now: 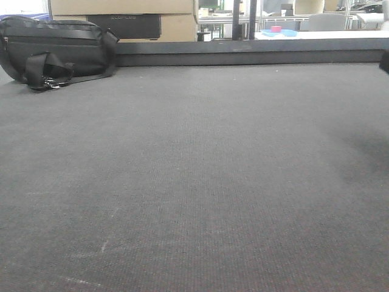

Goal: Grab block from conveyor and place in blue bin
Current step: 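Close the left gripper on the green block and the right on the blue block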

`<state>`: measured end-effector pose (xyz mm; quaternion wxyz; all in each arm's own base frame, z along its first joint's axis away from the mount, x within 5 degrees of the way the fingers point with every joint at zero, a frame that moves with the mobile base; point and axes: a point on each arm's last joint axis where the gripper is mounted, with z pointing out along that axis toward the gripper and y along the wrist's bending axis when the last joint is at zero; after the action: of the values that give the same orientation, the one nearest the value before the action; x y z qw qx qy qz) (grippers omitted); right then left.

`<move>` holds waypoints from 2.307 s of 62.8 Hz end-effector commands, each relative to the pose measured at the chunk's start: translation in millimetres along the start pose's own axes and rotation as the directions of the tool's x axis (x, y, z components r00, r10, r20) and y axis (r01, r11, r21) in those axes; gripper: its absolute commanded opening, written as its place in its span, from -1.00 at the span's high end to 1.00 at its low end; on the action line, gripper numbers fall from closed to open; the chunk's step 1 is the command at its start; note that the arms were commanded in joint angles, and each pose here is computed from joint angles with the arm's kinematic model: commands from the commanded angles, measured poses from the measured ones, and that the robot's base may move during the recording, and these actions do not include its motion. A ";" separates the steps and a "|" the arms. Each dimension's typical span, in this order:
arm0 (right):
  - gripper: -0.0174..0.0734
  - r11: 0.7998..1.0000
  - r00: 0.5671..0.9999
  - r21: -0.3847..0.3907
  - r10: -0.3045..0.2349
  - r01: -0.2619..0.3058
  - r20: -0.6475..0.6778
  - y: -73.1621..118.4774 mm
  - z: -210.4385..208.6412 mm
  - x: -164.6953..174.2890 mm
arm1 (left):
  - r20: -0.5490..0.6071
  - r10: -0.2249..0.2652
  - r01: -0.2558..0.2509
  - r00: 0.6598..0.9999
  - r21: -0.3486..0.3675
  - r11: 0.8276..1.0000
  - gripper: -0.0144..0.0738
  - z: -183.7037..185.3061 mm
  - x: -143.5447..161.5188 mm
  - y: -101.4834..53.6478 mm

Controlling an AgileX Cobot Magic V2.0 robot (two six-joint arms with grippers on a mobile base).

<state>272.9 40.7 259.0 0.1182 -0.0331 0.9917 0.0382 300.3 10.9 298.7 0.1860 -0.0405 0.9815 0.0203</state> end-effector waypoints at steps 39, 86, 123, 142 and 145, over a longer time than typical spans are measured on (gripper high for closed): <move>0.97 1.000 0.999 0.004 0.004 -0.004 0.032 -1.8 -6.5 -0.9 | -0.185 0.020 -0.032 0.983 -0.064 0.997 -0.40 81.9 -8.7 20.5; 0.97 1.000 0.999 0.002 0.001 -0.001 0.032 -0.6 -19.2 -6.1 | -0.222 0.017 -0.026 0.975 -0.036 0.999 0.92 94.0 -15.8 17.7; 0.97 0.999 0.800 -0.025 -0.008 0.029 0.601 4.5 -140.4 5.3 | 0.328 0.027 -0.071 0.944 0.123 0.990 0.93 -58.7 -28.3 -26.6; 0.97 0.999 0.602 -0.001 -0.023 0.039 0.798 -1.2 -141.3 54.1 | 0.628 0.063 -0.269 0.775 0.238 0.933 0.93 -120.2 -16.2 -85.0; 0.97 0.999 0.570 0.002 -0.025 0.040 0.821 -2.4 -136.9 64.9 | 0.640 0.067 -0.286 0.766 0.245 0.927 0.93 -122.9 -14.4 -89.7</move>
<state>192.0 27.2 380.4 0.5198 -0.0307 0.8515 0.0619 282.4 -74.5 406.2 0.4731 0.0815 0.8717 -0.0981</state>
